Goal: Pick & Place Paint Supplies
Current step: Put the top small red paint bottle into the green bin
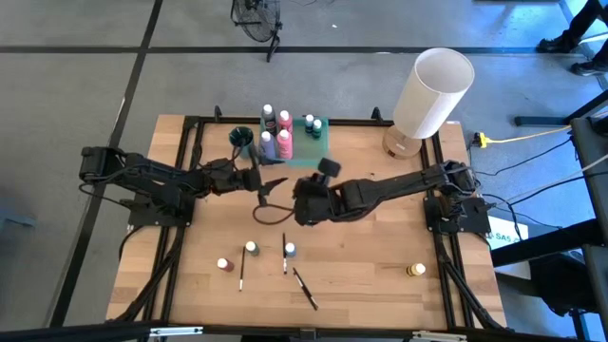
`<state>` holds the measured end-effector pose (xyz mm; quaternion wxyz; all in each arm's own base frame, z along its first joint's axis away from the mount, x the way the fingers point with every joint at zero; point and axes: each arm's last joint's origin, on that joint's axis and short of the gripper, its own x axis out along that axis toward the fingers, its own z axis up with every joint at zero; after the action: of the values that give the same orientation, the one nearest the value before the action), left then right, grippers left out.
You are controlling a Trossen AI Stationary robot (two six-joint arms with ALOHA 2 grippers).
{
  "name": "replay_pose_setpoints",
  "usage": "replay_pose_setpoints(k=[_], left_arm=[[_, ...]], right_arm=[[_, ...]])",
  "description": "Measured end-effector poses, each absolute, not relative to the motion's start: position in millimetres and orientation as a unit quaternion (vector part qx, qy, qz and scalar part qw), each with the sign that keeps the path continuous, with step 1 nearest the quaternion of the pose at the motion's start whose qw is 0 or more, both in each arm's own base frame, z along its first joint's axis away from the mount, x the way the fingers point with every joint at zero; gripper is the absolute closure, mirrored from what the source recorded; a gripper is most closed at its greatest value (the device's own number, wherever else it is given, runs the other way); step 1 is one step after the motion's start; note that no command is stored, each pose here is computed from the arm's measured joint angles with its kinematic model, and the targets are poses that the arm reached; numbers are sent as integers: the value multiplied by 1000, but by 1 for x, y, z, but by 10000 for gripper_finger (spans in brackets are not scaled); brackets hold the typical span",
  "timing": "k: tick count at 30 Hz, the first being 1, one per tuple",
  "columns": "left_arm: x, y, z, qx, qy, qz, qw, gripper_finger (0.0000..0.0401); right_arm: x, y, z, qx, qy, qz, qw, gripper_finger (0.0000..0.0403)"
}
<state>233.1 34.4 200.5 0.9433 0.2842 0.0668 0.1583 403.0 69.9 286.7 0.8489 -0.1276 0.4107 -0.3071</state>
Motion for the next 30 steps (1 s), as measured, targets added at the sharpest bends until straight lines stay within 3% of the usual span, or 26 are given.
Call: replay_pose_setpoints(k=[5, 11, 21, 30], left_arm=[[232, 38, 200, 299, 91, 221, 924, 168], [230, 40, 200, 298, 107, 257, 913, 170], [229, 25, 181, 259, 187, 241, 916, 177], [221, -1, 181, 311, 228, 336, 859, 185]], right_arm=[[388, 59, 283, -124, 425, -393, 806, 285], [379, 47, 280, -116, 447, -425, 778, 285], [364, 14, 285, -238, 468, -492, 694, 285], [353, -41, 287, -261, 521, -528, 618, 284]])
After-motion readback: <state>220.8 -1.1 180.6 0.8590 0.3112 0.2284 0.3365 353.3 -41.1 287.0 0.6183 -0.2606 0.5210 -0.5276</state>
